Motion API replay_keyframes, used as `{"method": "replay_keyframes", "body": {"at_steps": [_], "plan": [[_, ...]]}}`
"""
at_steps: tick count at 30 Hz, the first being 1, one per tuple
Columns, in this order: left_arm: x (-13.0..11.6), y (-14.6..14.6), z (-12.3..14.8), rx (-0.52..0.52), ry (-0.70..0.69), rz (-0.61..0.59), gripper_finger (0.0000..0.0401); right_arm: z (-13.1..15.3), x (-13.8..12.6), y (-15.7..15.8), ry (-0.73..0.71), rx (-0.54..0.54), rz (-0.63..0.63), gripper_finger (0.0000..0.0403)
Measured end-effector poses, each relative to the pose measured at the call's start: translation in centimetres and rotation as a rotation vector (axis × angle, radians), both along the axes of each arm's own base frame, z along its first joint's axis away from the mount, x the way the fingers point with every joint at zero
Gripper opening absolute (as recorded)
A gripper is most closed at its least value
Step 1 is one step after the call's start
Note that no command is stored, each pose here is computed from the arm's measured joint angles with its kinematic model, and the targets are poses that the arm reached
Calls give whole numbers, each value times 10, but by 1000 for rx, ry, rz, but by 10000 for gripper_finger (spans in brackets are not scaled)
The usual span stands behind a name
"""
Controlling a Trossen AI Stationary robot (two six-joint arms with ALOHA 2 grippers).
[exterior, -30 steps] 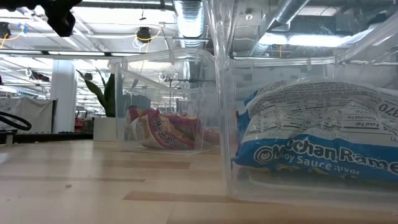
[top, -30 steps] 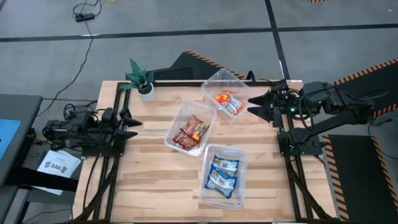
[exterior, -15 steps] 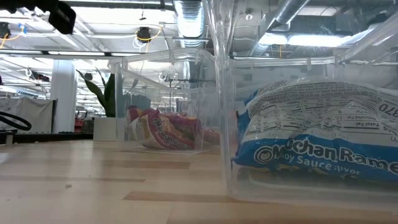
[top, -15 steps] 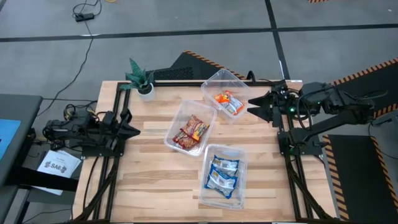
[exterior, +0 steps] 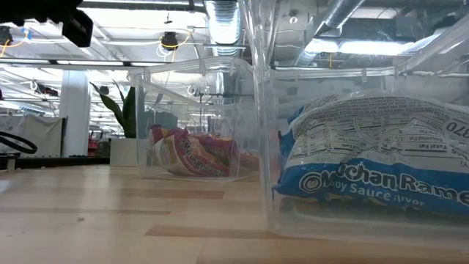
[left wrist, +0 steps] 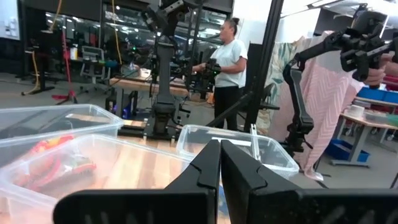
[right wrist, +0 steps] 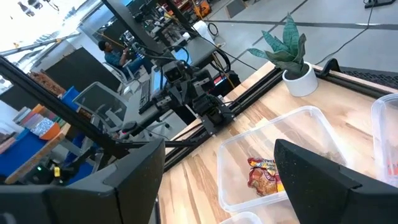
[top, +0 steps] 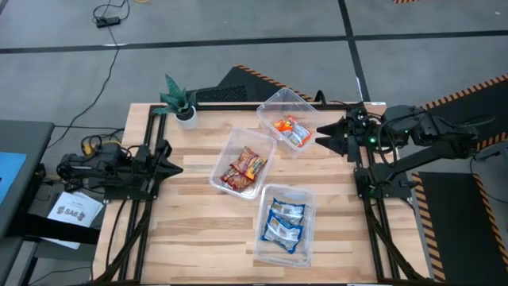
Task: Sort Maruchan noodles
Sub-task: Return to Home Position
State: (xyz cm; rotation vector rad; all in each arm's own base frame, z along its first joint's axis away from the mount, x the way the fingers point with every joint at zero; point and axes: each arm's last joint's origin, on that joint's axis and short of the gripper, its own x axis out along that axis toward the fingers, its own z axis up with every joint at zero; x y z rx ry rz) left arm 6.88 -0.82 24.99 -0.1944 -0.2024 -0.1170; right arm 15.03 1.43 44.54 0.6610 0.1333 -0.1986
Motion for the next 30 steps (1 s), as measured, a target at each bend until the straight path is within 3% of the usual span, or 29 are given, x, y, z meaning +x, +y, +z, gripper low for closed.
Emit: {"method": "replay_keyframes", "body": {"at_steps": [15,23,30], "plan": [[23,-4,-53,-117,-65,-57,0,-2,0,0,12,26,-5,305],[25,-4,-60,-146,-16,-53,0,-2,-1,0,12,26,-5,304],[27,-4,-71,-266,111,-69,0,-4,-5,-1,30,75,-15,304]]}}
